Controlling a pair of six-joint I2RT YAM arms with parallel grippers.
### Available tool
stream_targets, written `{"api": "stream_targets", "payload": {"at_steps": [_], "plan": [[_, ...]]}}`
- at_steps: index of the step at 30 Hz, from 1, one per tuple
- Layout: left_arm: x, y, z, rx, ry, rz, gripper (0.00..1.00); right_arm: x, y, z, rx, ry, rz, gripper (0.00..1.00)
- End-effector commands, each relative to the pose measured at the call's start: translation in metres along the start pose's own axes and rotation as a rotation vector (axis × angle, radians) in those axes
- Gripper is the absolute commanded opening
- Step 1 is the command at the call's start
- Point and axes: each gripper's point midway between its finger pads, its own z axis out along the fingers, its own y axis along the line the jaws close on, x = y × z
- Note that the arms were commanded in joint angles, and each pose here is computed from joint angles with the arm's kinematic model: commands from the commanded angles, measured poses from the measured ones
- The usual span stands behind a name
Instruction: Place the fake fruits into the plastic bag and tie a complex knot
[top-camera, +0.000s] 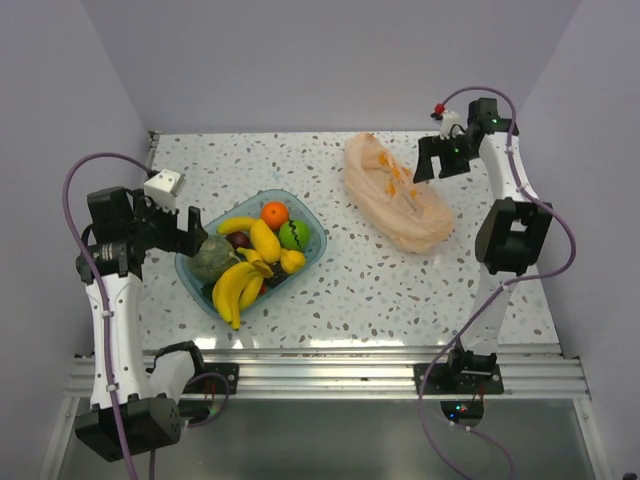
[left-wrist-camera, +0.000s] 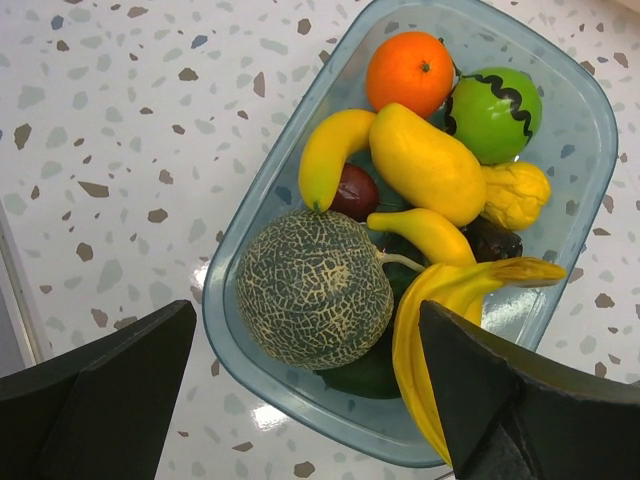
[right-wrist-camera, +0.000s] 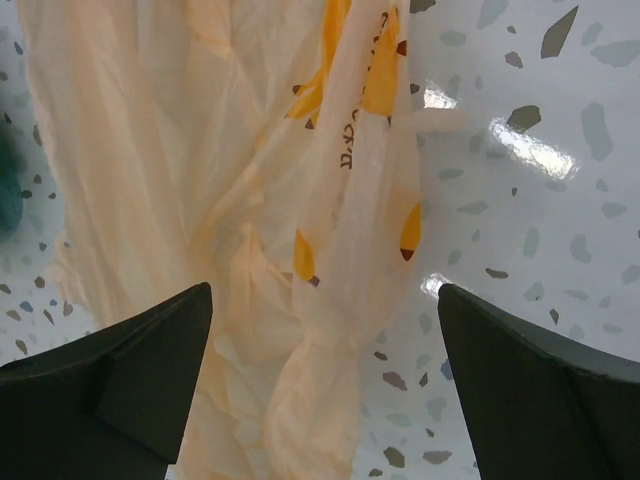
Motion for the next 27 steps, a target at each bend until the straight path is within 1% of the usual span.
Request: {"api": "stream_targets", "payload": {"at_steps": [1,2,5,10,12,13,16,17,18,19,20,21,22,23,24,25,26,27], "plan": [[0.003,0.003,0.007,-0.003,0.007,-0.03,1.0,-0.001,0.009,0.019,-0.091,0.032,0.035,0.99],[0.006,0.005,0.009,-0.012,0.018,-0.053,1.0,0.005,0.005,0.033,-0.107,0.056,0.054,0.98],[0.01,0.011,0.014,-0.036,0.031,-0.071,1.0,0.004,0.003,0.046,-0.141,0.049,0.081,0.99],[0.011,0.014,0.018,-0.042,0.032,-0.083,1.0,0.015,-0.007,0.075,-0.154,0.077,0.13,0.98],[0.009,0.015,0.019,-0.043,0.027,-0.091,1.0,0.02,-0.005,0.079,-0.176,0.088,0.134,0.94],[0.007,0.016,0.02,-0.043,0.023,-0.092,1.0,0.02,-0.001,0.078,-0.196,0.085,0.136,0.86],[0.006,0.016,0.023,-0.037,0.023,-0.102,1.0,0.02,0.011,0.065,-0.227,0.066,0.128,0.69],[0.004,0.016,0.023,-0.027,0.023,-0.101,1.0,0.021,0.016,0.061,-0.239,0.061,0.125,0.56],[0.003,0.015,0.024,-0.019,0.023,-0.102,1.0,0.033,0.02,0.063,-0.249,0.083,0.137,0.49],[0.006,0.014,0.026,-0.004,0.039,-0.111,1.0,0.025,0.025,0.05,-0.239,0.046,0.113,0.42],[0.002,0.014,0.026,0.006,0.036,-0.096,1.0,0.028,0.027,0.045,-0.237,0.046,0.114,0.24],[0.002,0.011,0.027,0.028,0.042,-0.087,1.0,0.038,0.031,0.044,-0.239,0.065,0.125,0.12],[0.004,0.007,0.029,0.062,0.056,-0.09,1.0,0.04,0.033,0.039,-0.228,0.061,0.121,0.01],[-0.001,0.008,0.029,0.068,0.048,-0.082,1.0,0.036,0.038,0.026,-0.215,0.04,0.104,0.0],[-0.003,0.008,0.029,0.072,0.045,-0.076,1.0,0.05,0.041,0.025,-0.206,0.066,0.127,0.0],[-0.005,0.009,0.031,0.079,0.044,-0.073,1.0,0.051,0.042,0.022,-0.193,0.051,0.125,0.0],[-0.013,0.011,0.03,0.075,0.03,-0.045,1.0,0.044,0.048,0.004,-0.166,0.006,0.106,0.0],[-0.017,0.013,0.029,0.073,0.022,-0.033,1.0,0.056,0.046,0.009,-0.134,0.005,0.136,0.0]]}}
